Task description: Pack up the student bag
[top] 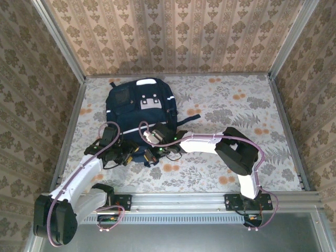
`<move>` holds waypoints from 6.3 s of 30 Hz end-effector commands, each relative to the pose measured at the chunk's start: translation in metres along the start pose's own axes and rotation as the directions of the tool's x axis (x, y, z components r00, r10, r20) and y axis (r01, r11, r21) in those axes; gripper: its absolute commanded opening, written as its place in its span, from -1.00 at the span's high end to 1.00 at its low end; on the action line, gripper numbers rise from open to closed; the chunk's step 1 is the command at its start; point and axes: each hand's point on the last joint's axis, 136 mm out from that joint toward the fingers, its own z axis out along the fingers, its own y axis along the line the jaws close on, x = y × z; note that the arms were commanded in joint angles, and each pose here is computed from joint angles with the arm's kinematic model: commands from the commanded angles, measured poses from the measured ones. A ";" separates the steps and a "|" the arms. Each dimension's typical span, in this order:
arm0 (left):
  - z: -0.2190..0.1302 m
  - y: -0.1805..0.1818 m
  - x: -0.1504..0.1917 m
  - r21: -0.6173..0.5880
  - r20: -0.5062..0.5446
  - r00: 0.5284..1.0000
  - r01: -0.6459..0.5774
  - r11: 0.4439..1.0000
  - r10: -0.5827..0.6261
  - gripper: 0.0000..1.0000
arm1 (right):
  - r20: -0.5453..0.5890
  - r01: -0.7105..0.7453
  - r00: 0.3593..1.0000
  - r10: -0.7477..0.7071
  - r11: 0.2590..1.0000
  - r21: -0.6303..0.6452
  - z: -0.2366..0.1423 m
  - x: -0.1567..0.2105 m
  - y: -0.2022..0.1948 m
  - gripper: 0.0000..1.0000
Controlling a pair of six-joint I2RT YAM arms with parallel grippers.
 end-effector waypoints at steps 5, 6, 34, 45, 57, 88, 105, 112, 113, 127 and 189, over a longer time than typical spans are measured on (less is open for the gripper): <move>-0.024 -0.021 -0.010 0.100 0.088 0.995 0.025 0.995 -0.034 -0.09 | 0.017 -0.019 1.000 0.018 1.000 0.023 0.009 0.002 -0.013 1.00; -0.022 -0.018 -0.010 0.091 0.084 0.995 0.036 0.995 -0.044 -0.08 | 0.018 -0.022 1.000 0.022 1.000 0.022 0.009 0.002 -0.013 1.00; 0.034 0.031 -0.049 -0.180 0.086 0.995 0.056 0.982 -0.041 1.00 | -0.112 0.018 0.994 0.001 0.985 0.170 0.000 0.039 -0.041 1.00; 0.020 0.026 -0.057 -0.174 0.121 0.993 0.022 0.984 0.000 1.00 | -0.122 -0.005 0.992 0.040 0.962 0.274 -0.032 0.055 -0.077 1.00; 0.009 0.019 -0.064 -0.174 0.136 0.990 -0.012 0.985 0.036 1.00 | -0.087 -0.022 0.995 0.048 0.958 0.284 -0.053 0.053 -0.105 1.00; -0.022 -0.017 -0.066 0.026 0.101 0.992 0.075 0.997 -0.077 0.01 | 0.139 0.015 0.990 -0.011 1.000 -0.027 0.019 -0.041 -0.024 1.00; 0.024 -0.018 -0.056 -0.041 0.036 0.995 0.091 0.995 -0.089 0.62 | 0.108 0.047 0.993 -0.046 0.999 -0.003 0.020 -0.029 -0.020 1.00; 0.004 -0.010 -0.067 -0.109 0.096 0.994 0.053 0.993 -0.043 1.00 | 0.059 0.065 0.996 -0.071 0.993 0.098 0.009 -0.009 -0.037 1.00; 0.001 -0.008 -0.069 -0.110 0.106 0.994 0.052 0.993 -0.040 1.00 | 0.059 0.061 0.996 -0.067 0.992 0.110 0.006 -0.006 -0.040 1.00; -0.013 0.009 -0.070 -0.130 0.118 0.993 0.037 0.991 -0.021 1.00 | 0.062 0.054 0.996 -0.068 0.978 0.201 -0.014 0.004 -0.067 1.00; -0.003 -0.024 0.009 -0.035 -0.092 0.996 0.013 0.999 -0.017 0.00 | 0.144 0.098 0.984 -0.107 0.993 0.065 0.010 -0.034 -0.027 1.00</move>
